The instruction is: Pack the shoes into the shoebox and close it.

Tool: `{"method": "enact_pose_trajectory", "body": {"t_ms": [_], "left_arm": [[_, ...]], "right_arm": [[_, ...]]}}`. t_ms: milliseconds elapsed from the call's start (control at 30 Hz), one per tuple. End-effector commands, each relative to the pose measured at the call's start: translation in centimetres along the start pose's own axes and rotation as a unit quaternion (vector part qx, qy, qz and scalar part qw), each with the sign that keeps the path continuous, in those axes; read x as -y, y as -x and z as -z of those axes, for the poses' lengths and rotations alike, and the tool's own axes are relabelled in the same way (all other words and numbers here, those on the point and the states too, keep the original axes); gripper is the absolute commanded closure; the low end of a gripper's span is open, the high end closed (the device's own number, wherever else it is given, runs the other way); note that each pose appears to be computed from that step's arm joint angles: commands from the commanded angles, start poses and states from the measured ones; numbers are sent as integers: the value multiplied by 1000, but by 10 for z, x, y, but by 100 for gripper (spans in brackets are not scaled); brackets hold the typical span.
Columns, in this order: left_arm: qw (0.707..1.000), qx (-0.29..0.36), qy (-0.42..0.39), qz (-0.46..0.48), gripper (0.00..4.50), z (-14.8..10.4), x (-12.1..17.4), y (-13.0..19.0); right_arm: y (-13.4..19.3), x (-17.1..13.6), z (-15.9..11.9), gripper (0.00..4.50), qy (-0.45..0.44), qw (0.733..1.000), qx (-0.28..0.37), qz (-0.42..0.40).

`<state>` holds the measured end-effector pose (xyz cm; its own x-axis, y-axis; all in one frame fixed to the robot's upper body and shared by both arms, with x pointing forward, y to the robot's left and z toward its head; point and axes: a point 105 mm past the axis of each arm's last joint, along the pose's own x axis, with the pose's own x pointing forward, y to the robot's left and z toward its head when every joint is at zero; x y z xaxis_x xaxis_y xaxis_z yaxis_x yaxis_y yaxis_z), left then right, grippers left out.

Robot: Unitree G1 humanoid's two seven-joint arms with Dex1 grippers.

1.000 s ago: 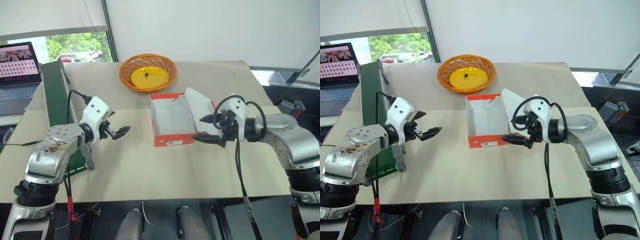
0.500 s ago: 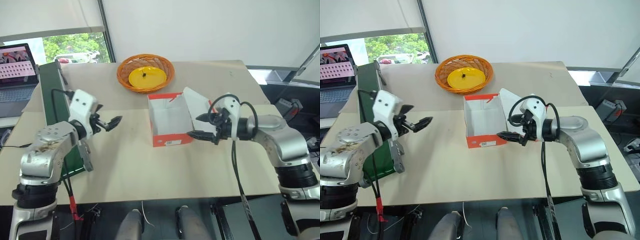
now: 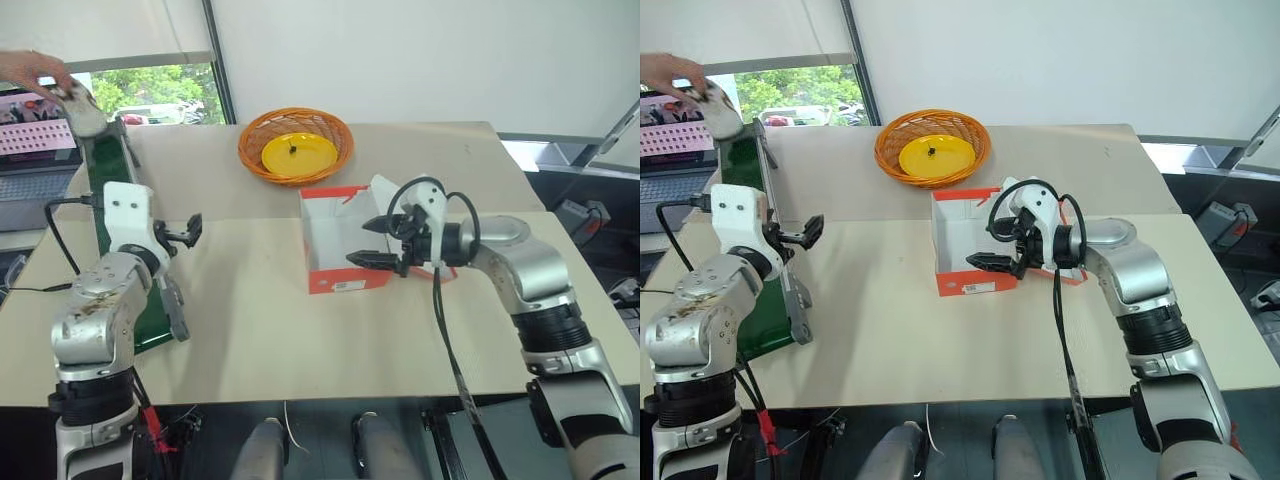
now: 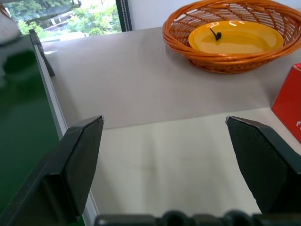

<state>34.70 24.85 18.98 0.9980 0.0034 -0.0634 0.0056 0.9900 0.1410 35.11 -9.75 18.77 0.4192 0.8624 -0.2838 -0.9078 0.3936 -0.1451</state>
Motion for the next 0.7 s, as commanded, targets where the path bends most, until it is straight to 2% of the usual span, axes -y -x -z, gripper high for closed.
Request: {"method": "enact_pose_trajectory", "body": {"t_ms": [33,200,400,700], "left_arm": [[1000,24,-15,-8,4,-14,-1,3],[999,21,-21,-31,4,-15,-15,1],[993,18,-26,-112,4,-12,-46,0],[977,29,-22,-209,4,0,-87,17]], "right_arm": [[4,-1,-11,0,25,1000,12,1],[5,-2,-11,0,23,1000,12,0],[-4,-20,-19,0,15,999,35,-31],[-23,-41,-24,0,11,995,50,-81]]}}
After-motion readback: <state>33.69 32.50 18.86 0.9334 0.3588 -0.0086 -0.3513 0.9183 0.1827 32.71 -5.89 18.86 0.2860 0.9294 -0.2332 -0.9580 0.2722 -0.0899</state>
